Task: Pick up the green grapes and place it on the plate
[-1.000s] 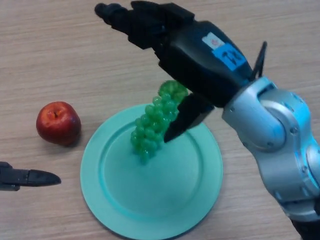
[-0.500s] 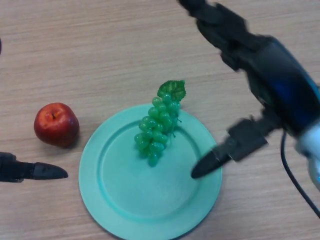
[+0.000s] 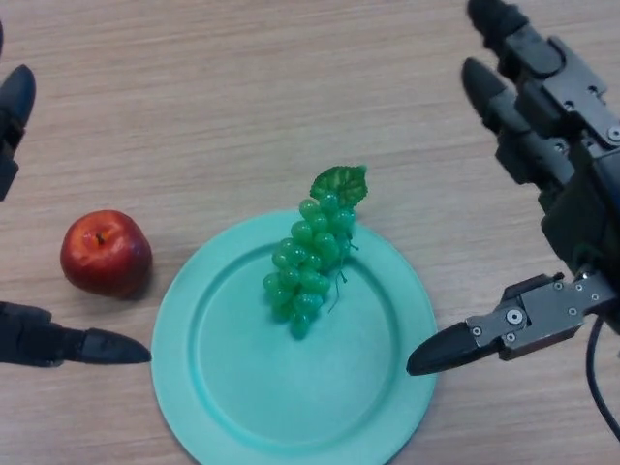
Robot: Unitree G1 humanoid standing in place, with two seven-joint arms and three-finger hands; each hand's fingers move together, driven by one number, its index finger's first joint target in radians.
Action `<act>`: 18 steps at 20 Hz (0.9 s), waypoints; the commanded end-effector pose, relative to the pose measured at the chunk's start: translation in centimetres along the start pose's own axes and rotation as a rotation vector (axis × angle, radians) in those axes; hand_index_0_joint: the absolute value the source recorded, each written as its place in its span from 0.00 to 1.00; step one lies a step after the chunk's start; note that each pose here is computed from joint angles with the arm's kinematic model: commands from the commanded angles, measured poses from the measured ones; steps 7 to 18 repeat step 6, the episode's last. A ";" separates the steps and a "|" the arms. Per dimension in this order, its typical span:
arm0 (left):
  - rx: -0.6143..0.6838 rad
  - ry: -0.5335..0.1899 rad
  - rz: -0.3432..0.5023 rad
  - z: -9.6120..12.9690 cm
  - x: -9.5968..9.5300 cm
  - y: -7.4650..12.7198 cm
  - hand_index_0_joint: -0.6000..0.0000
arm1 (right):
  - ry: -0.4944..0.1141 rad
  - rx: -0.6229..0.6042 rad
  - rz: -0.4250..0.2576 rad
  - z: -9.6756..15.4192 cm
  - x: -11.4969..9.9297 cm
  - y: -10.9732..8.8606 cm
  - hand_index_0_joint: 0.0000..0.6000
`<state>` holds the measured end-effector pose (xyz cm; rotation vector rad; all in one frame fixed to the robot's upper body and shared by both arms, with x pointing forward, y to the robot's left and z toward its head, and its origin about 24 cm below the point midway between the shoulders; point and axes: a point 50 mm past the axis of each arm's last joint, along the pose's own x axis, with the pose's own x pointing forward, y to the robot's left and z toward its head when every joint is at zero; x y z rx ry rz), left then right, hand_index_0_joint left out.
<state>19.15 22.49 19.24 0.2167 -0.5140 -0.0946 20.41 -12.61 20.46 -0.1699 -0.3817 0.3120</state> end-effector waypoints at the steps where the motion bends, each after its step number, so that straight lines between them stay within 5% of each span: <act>1: 0.053 -0.154 0.026 2.9 -0.4 1.0 1.00 | -0.214 -0.055 -0.020 2.6 -0.5 -0.1 0.00; 18: 0.044 -0.161 0.039 3.6 -0.3 1.1 1.00 | -0.205 -0.059 -0.014 2.6 -0.9 -0.1 0.00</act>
